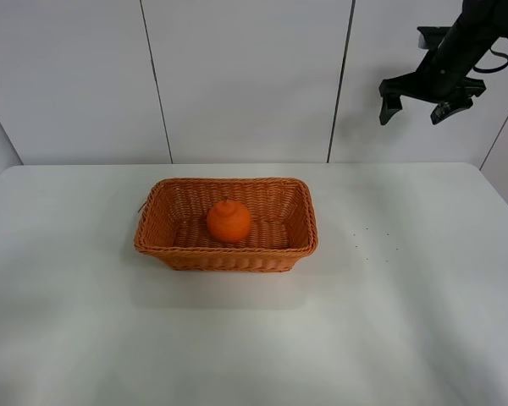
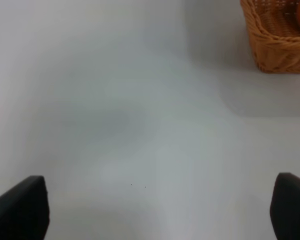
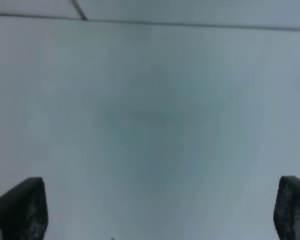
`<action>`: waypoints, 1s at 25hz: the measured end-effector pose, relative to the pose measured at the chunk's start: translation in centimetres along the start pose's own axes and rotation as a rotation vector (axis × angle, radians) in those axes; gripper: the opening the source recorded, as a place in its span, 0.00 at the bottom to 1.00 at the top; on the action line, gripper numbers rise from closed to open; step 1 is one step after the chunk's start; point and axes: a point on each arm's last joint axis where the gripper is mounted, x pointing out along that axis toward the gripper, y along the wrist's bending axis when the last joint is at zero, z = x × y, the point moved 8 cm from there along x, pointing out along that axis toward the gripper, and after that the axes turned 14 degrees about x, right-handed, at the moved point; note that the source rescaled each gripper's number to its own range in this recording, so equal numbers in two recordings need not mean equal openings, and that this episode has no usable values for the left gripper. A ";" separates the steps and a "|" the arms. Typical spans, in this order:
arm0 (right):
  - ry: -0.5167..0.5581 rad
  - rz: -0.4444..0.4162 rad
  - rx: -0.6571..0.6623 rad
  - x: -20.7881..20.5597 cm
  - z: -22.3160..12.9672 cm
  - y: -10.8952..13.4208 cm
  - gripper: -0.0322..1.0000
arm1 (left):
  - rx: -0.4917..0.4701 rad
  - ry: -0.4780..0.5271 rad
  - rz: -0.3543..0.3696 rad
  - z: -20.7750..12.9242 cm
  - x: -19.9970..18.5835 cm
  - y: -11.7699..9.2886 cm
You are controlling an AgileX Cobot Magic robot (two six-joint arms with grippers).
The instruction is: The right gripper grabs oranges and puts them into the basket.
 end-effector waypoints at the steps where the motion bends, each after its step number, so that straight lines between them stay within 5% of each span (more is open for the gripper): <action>1: -0.006 0.005 -0.002 -0.4 0.0 0.2 1.00 | 0.000 0.000 0.000 0.0 0.0 0.0; 12: 0.099 -0.038 -0.006 -4.4 -5.7 -1.2 1.00 | 0.000 0.000 0.000 0.0 0.0 0.0; 25: 0.172 -0.055 0.002 -15.6 -25.0 -5.6 1.00 | 0.000 0.000 0.000 0.0 0.0 0.0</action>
